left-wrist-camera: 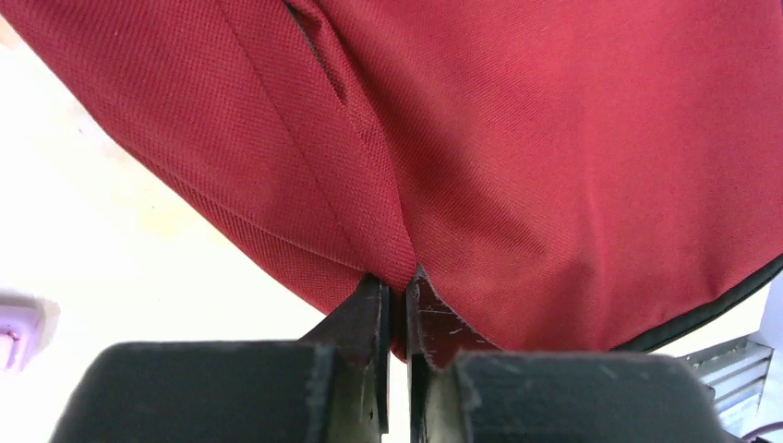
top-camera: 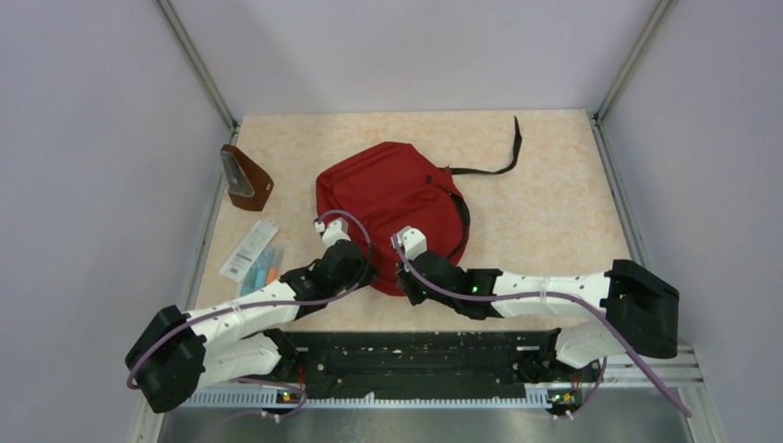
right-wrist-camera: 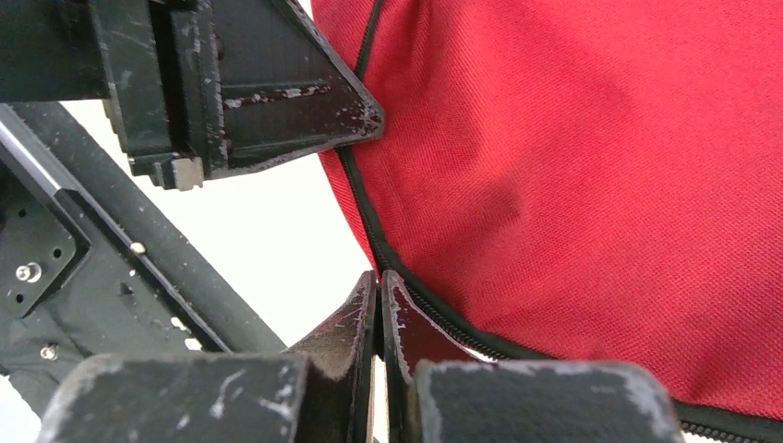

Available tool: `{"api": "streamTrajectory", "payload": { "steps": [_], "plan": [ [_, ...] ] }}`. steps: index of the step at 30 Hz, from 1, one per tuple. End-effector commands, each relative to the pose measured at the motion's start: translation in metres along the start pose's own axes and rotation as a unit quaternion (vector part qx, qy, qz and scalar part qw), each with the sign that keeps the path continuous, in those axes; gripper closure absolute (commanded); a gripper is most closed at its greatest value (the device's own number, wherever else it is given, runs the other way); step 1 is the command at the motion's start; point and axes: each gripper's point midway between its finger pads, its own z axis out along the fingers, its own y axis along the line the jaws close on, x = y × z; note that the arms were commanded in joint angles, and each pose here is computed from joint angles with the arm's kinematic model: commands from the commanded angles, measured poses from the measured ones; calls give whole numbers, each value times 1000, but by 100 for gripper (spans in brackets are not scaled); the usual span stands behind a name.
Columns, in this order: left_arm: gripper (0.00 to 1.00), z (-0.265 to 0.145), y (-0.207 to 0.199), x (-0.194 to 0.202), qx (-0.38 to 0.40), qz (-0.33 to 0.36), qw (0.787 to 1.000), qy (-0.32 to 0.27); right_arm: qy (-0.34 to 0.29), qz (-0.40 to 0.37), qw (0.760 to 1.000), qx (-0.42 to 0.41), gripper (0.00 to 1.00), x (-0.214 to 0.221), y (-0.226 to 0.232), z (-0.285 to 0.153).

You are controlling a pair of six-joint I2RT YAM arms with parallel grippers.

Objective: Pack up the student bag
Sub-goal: Zip the student bag at the center of the board.

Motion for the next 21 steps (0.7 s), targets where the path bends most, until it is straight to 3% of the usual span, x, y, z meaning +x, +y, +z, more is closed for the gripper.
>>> {"api": "streamTrajectory", "payload": {
  "steps": [1,6,21],
  "plan": [
    [99,-7,-19,-45,-4,18,997,-80,-24,8,999,25,100,-14,-4,-8],
    [100,-21,-2,-81,-36,34,991,-123,-34,1,995,89,100,-19,-31,-23],
    [100,-61,64,-151,-117,49,977,-170,-71,44,978,192,100,-48,-129,-38]
  ]
}}
